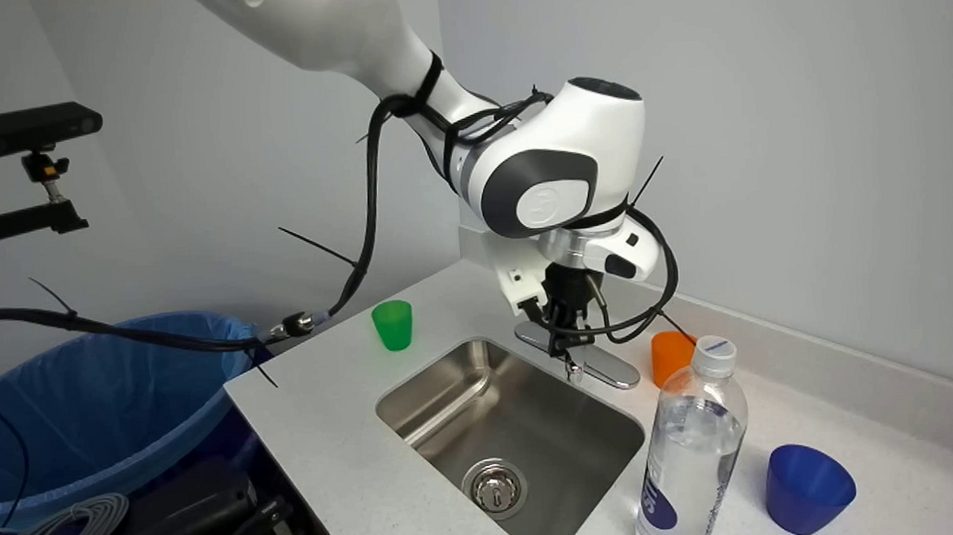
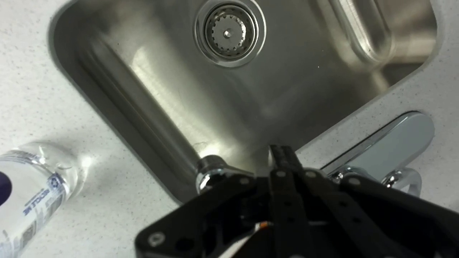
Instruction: Move the tap nozzle to the right
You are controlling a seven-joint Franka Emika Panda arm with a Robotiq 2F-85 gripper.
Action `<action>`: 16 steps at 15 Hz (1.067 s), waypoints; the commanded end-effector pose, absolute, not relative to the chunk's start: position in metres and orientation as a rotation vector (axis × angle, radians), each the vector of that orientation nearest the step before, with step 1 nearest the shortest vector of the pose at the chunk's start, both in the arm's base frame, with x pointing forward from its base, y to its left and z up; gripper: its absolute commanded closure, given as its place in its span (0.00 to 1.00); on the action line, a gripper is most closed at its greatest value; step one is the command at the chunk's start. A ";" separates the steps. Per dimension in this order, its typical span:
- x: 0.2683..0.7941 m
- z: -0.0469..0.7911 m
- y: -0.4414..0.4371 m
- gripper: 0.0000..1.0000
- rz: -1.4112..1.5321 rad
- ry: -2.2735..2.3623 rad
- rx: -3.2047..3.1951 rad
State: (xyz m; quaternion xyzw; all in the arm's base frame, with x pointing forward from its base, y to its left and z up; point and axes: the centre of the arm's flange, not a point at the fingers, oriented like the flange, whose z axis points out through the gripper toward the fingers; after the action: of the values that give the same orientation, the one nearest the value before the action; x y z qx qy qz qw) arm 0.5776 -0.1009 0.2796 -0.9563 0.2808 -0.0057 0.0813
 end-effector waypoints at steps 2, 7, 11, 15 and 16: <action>0.574 0.285 -0.107 1.00 -0.092 0.731 -2.838; 0.573 0.286 -0.112 1.00 -0.056 0.508 -2.858; 0.572 0.286 -0.115 1.00 -0.030 0.343 -2.888; 0.574 0.279 -0.111 0.99 -0.043 0.373 -2.907; 0.574 0.279 -0.111 0.99 -0.043 0.370 -2.907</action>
State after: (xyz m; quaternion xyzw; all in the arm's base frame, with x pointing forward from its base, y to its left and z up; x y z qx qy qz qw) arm 0.5744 -0.1109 0.2789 -0.9864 0.1254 -0.0146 0.1053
